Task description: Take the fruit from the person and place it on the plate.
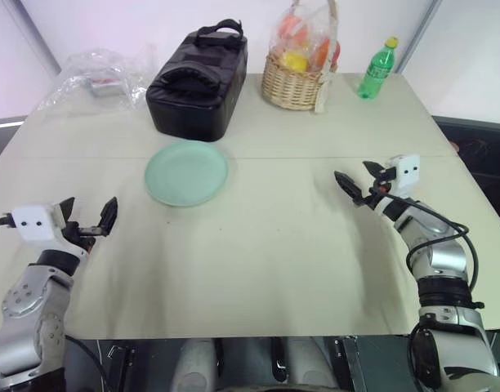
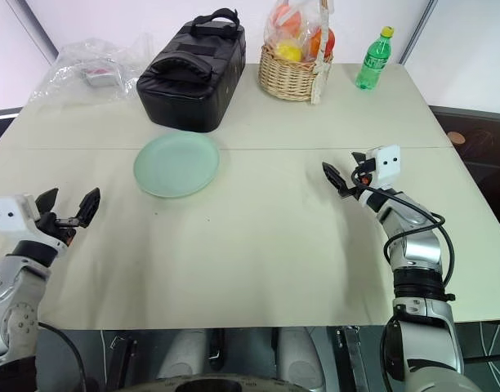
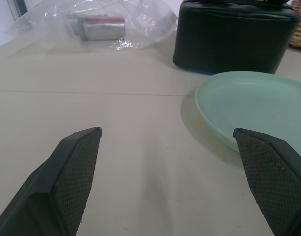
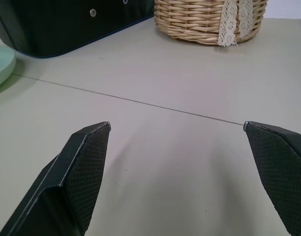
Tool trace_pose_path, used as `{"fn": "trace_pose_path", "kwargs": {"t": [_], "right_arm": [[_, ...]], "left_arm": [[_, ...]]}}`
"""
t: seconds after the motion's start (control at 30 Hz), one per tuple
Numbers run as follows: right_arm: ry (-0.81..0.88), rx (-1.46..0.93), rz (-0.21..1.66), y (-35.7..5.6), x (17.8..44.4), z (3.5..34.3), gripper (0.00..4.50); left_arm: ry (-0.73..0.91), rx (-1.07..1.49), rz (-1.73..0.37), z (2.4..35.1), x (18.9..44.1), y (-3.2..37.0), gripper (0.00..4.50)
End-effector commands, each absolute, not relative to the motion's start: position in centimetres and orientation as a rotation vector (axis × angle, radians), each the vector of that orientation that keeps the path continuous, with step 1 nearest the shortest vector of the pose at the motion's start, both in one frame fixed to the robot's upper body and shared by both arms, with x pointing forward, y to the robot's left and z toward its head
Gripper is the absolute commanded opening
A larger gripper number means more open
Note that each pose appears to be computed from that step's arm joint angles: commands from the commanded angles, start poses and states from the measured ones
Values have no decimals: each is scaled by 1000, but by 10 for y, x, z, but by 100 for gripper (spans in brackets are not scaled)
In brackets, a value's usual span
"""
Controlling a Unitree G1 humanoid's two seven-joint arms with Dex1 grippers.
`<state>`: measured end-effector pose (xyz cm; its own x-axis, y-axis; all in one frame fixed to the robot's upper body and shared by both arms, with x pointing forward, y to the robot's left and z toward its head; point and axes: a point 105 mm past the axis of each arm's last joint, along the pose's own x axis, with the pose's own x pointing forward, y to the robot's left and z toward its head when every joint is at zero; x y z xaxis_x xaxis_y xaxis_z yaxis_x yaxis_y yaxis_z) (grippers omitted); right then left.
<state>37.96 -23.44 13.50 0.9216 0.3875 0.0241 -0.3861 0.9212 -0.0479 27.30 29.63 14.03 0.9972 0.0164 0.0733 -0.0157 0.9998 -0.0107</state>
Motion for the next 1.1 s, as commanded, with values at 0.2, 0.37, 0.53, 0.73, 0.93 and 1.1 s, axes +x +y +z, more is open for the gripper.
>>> {"fn": "trace_pose_path", "kwargs": {"t": [0.2,0.37,0.53,0.73,0.93,1.1], "right_arm": [[-88,-63,401,-235,377,149,443],[-87,-64,401,-234,377,148,443],[-85,-64,399,-234,378,147,443],[-82,-64,399,-232,379,146,443],[-58,-6,633,-203,359,160,443],[13,11,905,-169,324,181,443]], "left_arm": [[-117,18,7,153,274,294,450],[-117,21,5,153,275,294,450],[-117,27,2,154,275,293,450],[-128,34,6,160,277,295,450],[-123,36,3,159,277,295,450],[-123,46,-36,164,280,292,450]]}}
